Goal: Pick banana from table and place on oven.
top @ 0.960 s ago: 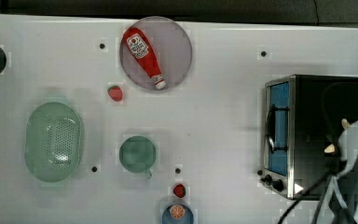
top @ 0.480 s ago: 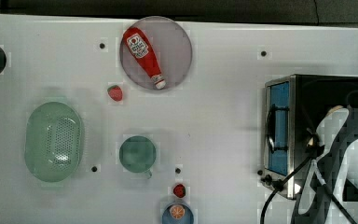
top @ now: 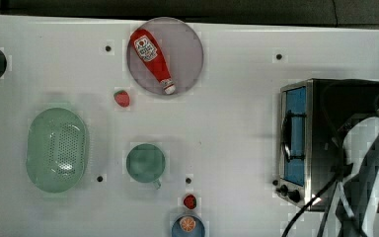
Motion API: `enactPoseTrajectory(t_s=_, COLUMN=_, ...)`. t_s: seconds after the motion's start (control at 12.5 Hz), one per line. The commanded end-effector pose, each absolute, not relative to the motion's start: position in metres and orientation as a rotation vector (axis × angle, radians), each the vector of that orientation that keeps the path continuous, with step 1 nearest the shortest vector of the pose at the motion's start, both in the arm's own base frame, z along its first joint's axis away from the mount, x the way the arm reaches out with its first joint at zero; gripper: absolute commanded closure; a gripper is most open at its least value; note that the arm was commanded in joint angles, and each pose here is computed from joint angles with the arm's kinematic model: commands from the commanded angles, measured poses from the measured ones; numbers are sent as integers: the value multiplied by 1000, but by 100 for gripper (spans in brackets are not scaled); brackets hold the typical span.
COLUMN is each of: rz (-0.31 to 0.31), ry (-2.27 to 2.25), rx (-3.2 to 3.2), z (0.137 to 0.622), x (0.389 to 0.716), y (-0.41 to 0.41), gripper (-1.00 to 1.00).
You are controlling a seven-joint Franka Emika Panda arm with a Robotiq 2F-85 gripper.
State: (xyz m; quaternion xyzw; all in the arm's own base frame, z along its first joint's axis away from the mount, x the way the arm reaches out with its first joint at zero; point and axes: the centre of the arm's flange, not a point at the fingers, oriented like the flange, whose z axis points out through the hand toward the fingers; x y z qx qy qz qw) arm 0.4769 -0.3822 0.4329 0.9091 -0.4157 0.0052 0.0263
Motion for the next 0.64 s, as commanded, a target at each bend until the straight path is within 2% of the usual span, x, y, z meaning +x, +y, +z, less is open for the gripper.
enactPoseTrajectory(t_s=0.08, rz=73, ry=-1072, rx=2952, z=518, x=493, y=-320, gripper=-100)
enactPoseTrajectory(t_s=0.24, rz=-34, ry=-1093, rx=3006, z=539, x=500, y=-256, gripper=-100)
enactPoseTrajectory(t_s=0.32, rz=-59, ry=-1180, rx=2986, z=548, x=503, y=-225, gripper=-100)
enactPoseTrajectory(t_s=0.64, rz=-80, ry=-1501, rx=2849, z=564, x=504, y=-111, gripper=-100)
